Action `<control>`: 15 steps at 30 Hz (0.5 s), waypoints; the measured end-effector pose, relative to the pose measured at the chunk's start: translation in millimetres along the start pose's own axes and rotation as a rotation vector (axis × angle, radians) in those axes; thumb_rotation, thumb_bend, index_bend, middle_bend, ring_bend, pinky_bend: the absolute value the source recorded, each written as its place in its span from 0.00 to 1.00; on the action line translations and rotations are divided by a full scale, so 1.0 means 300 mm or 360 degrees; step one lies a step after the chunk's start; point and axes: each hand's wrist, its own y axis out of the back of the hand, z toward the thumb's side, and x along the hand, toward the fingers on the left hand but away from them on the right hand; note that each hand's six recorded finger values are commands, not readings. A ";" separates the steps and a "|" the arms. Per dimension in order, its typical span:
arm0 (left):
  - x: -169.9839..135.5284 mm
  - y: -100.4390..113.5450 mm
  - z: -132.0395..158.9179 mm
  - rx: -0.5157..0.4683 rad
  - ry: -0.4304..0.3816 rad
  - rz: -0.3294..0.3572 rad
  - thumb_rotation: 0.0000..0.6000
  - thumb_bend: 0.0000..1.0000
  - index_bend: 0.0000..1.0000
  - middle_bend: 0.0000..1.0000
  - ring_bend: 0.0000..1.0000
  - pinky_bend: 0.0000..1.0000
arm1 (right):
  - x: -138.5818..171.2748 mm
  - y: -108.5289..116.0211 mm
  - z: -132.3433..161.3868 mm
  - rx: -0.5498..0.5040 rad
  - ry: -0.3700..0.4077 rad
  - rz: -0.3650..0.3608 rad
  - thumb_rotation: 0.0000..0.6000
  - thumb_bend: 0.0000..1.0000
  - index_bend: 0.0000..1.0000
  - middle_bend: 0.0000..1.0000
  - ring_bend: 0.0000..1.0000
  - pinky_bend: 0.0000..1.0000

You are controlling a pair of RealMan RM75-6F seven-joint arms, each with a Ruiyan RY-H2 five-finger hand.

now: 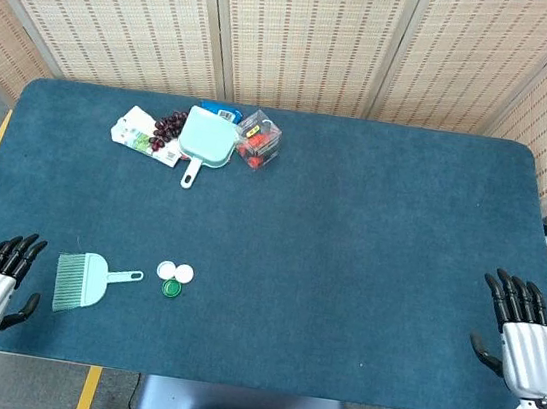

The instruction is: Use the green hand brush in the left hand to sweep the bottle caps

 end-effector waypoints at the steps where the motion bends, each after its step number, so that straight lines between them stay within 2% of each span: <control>1: 0.000 -0.001 0.003 -0.0002 -0.0005 0.0000 1.00 0.41 0.00 0.01 0.00 0.12 | 0.000 0.001 0.001 -0.0001 0.0001 0.0000 1.00 0.25 0.00 0.00 0.00 0.00; 4: 0.003 -0.001 0.025 -0.0035 -0.0043 0.0020 1.00 0.40 0.03 0.09 0.04 0.25 | 0.003 0.007 -0.001 -0.0009 -0.0004 -0.0005 1.00 0.25 0.00 0.00 0.00 0.00; 6: 0.006 -0.009 0.053 -0.0072 -0.0087 0.0041 1.00 0.39 0.08 0.15 0.17 0.38 | 0.006 0.013 -0.007 -0.0008 -0.0016 -0.0012 1.00 0.25 0.00 0.00 0.00 0.00; 10: 0.017 -0.038 0.096 -0.0086 -0.0147 0.0069 1.00 0.38 0.15 0.21 0.33 0.52 | 0.008 0.012 -0.007 -0.0005 -0.0020 -0.0007 1.00 0.25 0.00 0.00 0.00 0.00; 12: 0.023 -0.044 0.106 -0.0076 -0.0163 0.0073 1.00 0.38 0.19 0.25 0.49 0.66 | 0.008 0.008 -0.005 -0.0002 -0.0017 0.0002 1.00 0.24 0.00 0.00 0.00 0.00; 15: 0.047 -0.069 0.138 -0.0074 -0.0191 0.0036 1.00 0.38 0.21 0.27 0.61 0.76 | 0.006 -0.008 0.000 0.0001 -0.0006 0.0048 1.00 0.24 0.00 0.00 0.00 0.00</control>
